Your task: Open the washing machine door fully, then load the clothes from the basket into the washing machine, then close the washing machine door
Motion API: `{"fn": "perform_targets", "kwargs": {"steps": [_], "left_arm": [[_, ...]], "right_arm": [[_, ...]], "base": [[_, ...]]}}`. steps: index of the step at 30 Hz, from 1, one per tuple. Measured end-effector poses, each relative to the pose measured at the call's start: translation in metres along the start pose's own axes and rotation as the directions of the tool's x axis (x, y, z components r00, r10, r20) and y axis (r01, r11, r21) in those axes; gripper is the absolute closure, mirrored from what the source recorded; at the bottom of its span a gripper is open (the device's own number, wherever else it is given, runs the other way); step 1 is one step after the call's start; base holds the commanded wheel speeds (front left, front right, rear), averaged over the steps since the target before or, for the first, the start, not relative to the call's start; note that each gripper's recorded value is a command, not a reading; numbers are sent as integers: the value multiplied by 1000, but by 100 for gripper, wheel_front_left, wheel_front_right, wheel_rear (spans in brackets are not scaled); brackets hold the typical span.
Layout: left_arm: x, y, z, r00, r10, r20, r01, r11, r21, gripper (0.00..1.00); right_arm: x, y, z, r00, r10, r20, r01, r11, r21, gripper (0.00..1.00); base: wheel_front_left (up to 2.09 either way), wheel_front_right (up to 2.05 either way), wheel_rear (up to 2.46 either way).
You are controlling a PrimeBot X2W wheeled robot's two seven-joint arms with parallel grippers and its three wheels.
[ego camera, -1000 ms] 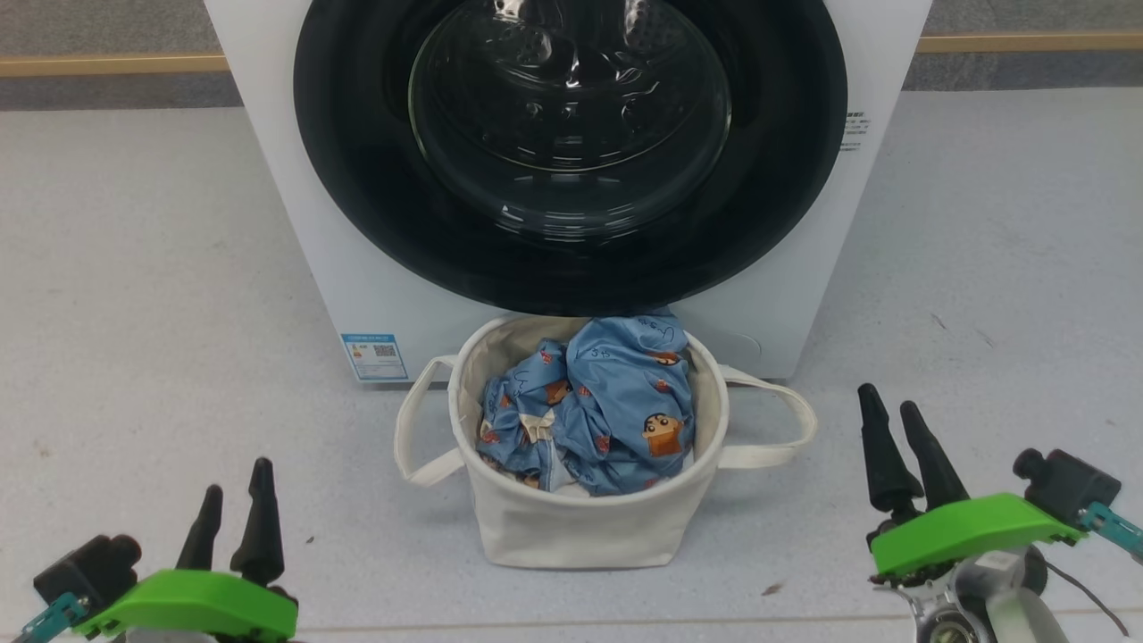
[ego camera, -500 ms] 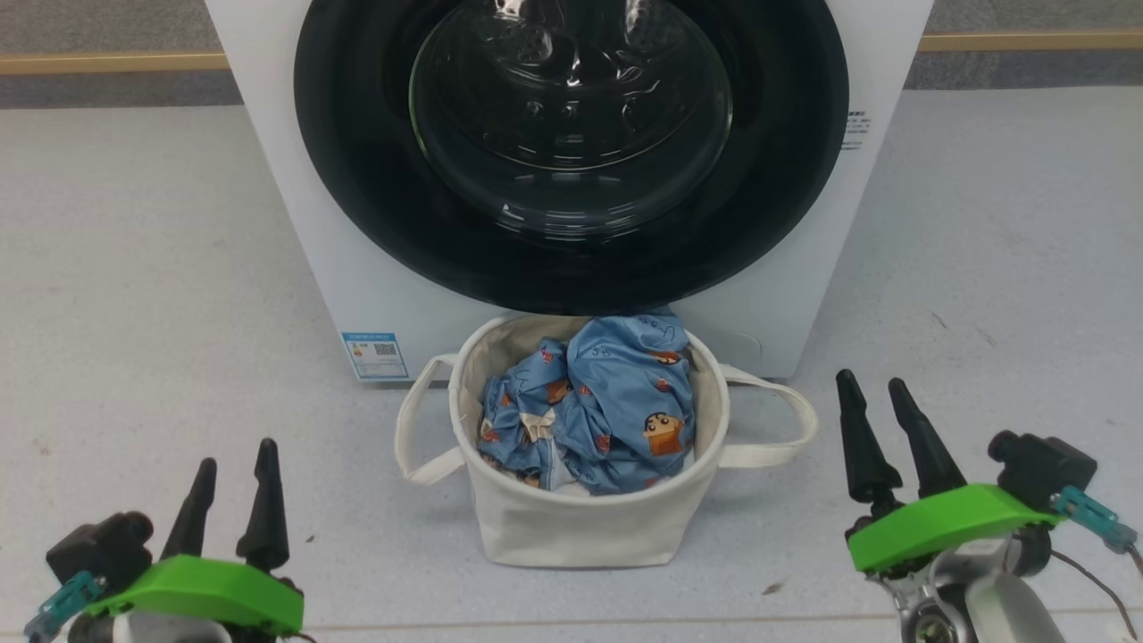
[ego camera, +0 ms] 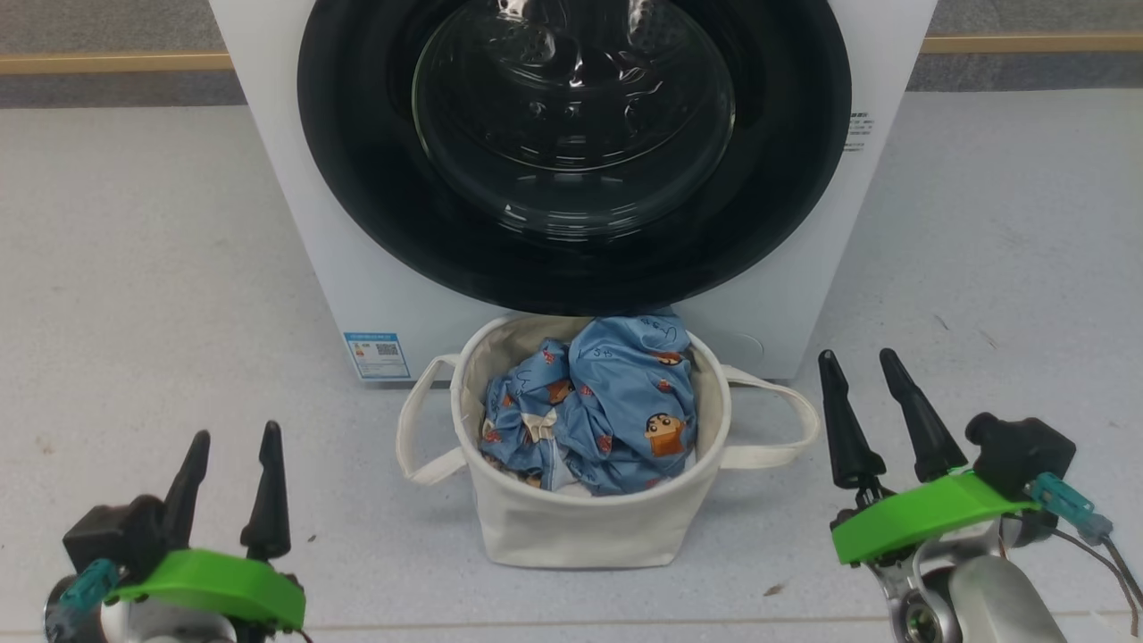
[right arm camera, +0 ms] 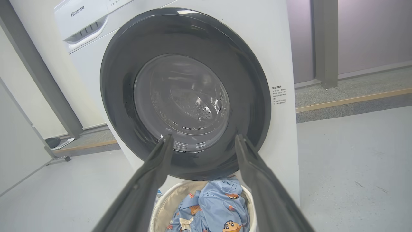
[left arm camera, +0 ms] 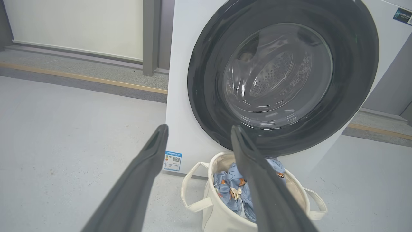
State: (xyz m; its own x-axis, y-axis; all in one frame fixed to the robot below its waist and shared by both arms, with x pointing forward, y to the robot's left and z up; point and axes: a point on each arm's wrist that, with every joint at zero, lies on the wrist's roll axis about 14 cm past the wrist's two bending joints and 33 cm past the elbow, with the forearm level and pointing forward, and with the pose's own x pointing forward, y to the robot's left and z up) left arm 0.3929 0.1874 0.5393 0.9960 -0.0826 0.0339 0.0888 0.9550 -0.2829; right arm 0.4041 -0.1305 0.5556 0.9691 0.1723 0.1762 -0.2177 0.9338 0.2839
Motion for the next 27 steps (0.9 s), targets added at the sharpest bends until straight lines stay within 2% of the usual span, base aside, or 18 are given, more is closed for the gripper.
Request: {"fn": "perform_targets", "kwargs": {"steps": [10,27], "left_arm": [[4,-3,14,999,-19,42,15,995,97,0],[8,-17,34,990,-81,119,48,965,256,0]], "right_arm": [[2,8,5,999,39,22,-37,993,-113,0],[9,26,24,989,118,84,-92,958,-272,0]], "base": [[0,0,0],[0,0,0]]}}
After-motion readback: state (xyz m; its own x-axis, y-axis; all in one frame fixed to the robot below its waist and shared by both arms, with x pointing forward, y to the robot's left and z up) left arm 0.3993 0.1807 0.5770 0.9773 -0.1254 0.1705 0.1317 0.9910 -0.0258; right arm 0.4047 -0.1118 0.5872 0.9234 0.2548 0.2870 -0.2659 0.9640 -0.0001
